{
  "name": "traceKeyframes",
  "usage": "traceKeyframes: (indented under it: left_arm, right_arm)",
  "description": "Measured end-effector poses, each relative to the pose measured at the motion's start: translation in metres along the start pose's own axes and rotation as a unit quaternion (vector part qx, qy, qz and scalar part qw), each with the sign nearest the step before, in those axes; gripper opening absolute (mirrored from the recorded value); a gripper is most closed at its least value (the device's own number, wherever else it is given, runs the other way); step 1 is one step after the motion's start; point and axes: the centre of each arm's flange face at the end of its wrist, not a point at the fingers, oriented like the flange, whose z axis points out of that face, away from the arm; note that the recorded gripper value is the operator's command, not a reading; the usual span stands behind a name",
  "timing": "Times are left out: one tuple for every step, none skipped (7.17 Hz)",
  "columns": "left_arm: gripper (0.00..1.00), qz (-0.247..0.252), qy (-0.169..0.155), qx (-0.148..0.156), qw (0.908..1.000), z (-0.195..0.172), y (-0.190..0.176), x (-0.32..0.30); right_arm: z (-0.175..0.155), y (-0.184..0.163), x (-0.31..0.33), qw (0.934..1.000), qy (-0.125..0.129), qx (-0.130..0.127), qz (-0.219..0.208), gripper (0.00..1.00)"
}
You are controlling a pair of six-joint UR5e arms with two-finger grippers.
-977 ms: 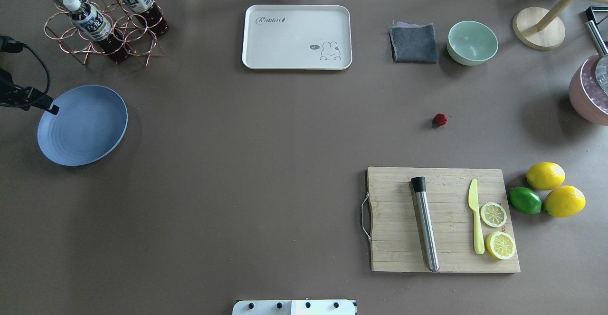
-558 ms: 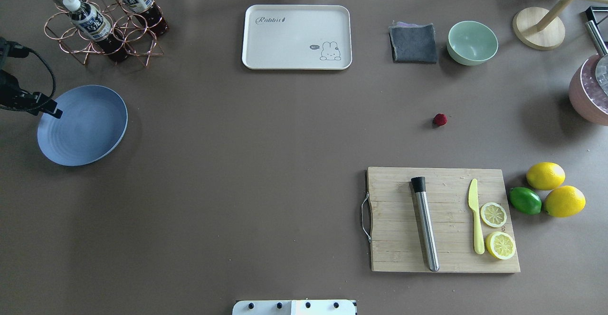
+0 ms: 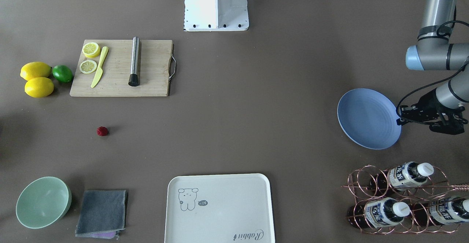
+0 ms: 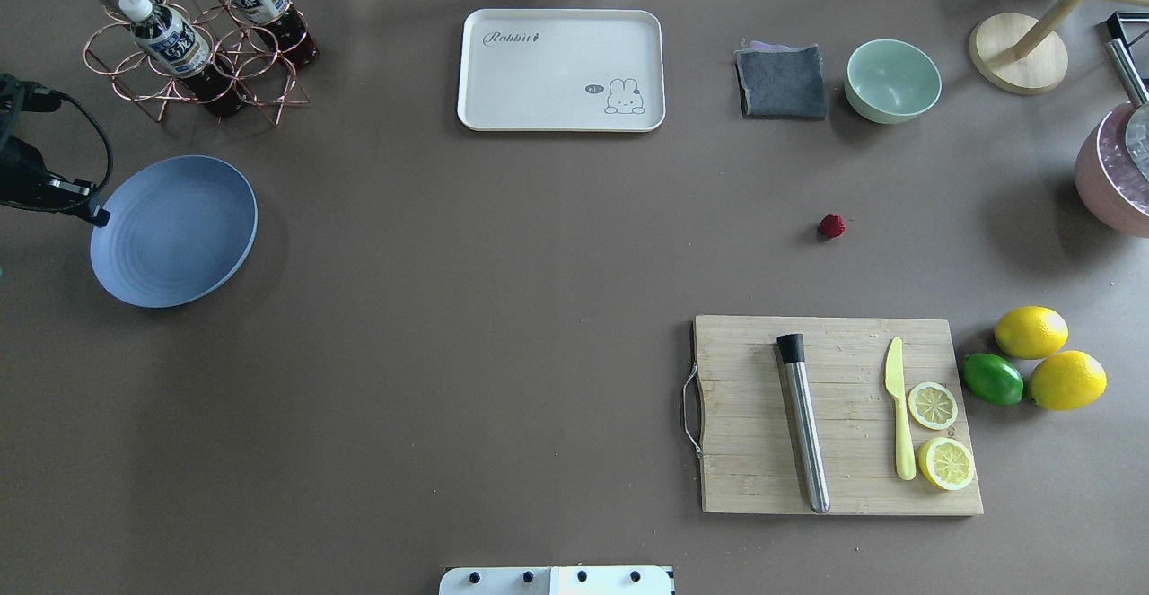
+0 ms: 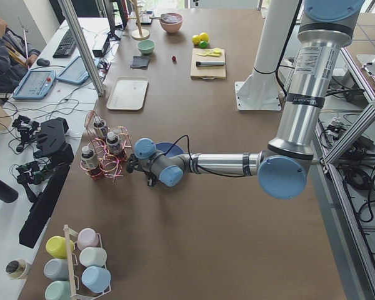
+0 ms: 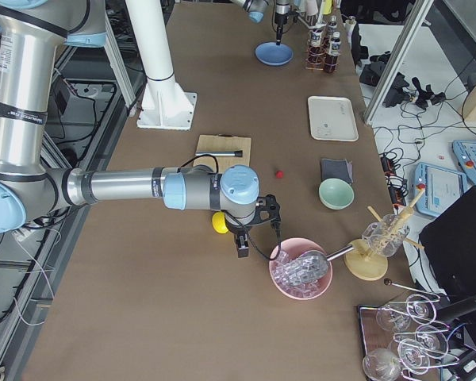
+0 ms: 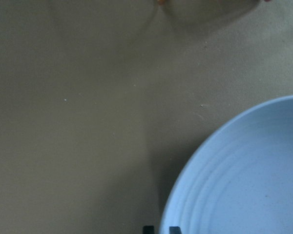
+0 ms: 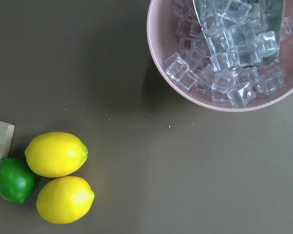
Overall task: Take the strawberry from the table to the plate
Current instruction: 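Reach the left gripper down and grasp the rim of the light blue plate, then slide the light blue plate with the left gripper toward the table center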
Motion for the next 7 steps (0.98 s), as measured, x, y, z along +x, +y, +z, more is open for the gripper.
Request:
traceKeyframes:
  left_arm:
    - [0.0,-0.003,0.001,0.002,1.0,-0.001,-0.002,0.003]
    - [0.0,-0.009,0.005,0.005,0.9999,-0.006,-0.006,0.01]
    - [0.0,-0.015,0.016,0.007,0.9997,-0.013,-0.011,0.017]
    - [0.0,-0.023,0.04,0.004,0.9989,-0.023,-0.018,0.031]
    - [0.0,-0.037,0.069,0.004,0.9969,-0.039,-0.028,0.06]
    - [0.0,-0.056,0.095,0.004,0.9939,-0.05,-0.04,0.113]
    - [0.0,-0.075,0.117,-0.003,0.9902,-0.052,-0.047,0.183]
  right_arm:
    - [-0.001,0.0,-0.001,1.0,-0.003,0.001,0.0,1.0]
    - [-0.001,0.0,-0.002,1.0,-0.006,0.002,0.0,1.0]
    - [-0.001,0.0,-0.002,1.0,-0.007,0.003,0.0,1.0]
    - [-0.002,0.0,-0.003,1.0,-0.008,0.003,0.0,1.0]
    - [-0.002,0.0,-0.003,1.0,-0.008,0.003,0.0,1.0]
    - [-0.001,0.0,-0.003,1.0,-0.008,0.003,0.0,1.0]
    - [0.0,0.0,-0.002,1.0,-0.008,0.002,0.001,1.0]
